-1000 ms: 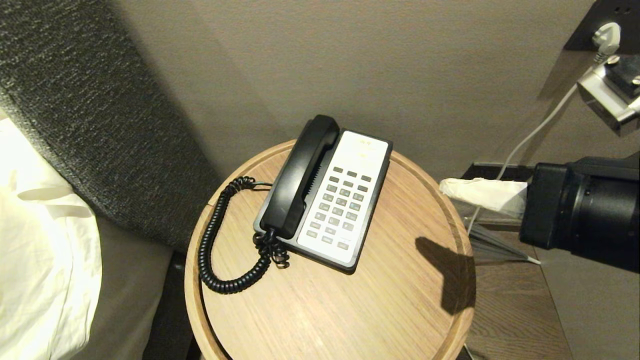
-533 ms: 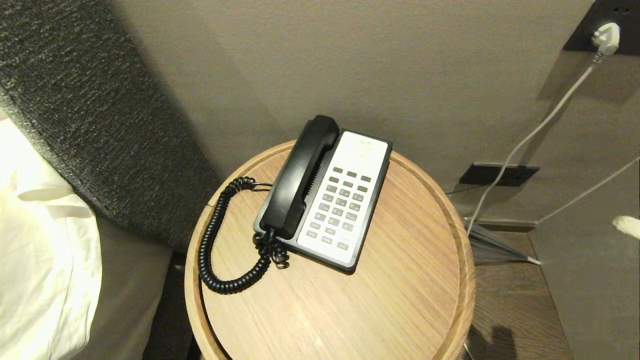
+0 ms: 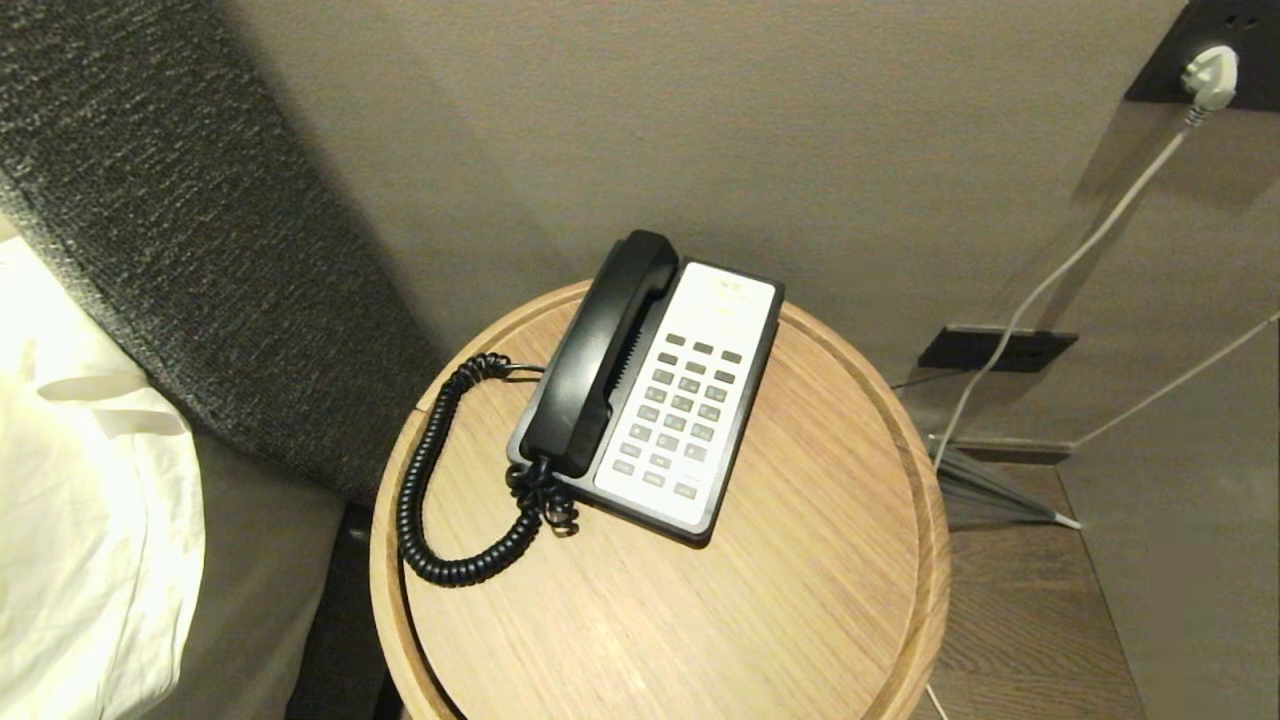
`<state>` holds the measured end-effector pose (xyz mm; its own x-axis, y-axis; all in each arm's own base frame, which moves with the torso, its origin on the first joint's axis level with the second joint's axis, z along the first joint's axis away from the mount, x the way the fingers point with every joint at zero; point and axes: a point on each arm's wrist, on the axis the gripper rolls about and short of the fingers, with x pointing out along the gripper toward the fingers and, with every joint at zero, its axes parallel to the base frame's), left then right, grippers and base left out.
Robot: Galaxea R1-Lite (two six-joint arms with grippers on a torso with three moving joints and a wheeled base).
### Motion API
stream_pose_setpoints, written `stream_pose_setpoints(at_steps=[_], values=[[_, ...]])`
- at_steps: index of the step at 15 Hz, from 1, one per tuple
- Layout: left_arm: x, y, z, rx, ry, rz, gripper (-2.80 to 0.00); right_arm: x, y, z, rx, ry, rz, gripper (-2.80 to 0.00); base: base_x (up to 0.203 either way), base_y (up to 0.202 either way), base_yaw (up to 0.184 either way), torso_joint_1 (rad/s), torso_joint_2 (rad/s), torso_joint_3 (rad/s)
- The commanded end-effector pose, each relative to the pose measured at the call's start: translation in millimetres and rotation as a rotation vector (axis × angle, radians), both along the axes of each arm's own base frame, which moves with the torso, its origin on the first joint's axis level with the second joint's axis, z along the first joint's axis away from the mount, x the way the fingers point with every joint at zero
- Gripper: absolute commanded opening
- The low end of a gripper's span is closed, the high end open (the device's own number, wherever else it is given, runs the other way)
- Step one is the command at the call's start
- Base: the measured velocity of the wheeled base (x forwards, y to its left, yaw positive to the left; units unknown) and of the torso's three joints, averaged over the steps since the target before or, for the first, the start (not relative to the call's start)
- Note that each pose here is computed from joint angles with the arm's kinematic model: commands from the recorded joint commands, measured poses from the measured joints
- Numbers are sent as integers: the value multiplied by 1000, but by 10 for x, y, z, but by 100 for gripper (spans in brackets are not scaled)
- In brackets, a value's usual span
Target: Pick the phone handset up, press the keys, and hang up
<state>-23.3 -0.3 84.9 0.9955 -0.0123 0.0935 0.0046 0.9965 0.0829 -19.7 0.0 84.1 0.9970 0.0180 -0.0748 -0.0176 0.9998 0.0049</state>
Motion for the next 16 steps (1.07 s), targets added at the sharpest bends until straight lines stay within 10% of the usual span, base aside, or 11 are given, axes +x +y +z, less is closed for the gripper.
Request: stream_pose_setpoints(at_steps=[1, 16], values=[[33, 0, -110, 1, 40, 0, -280, -40, 0, -77, 4, -58, -20, -280, 0, 0, 0, 0, 0, 0], [33, 0, -110, 1, 40, 0, -280, -42, 0, -84, 9, -49, -18, -280, 0, 0, 0, 0, 0, 0]])
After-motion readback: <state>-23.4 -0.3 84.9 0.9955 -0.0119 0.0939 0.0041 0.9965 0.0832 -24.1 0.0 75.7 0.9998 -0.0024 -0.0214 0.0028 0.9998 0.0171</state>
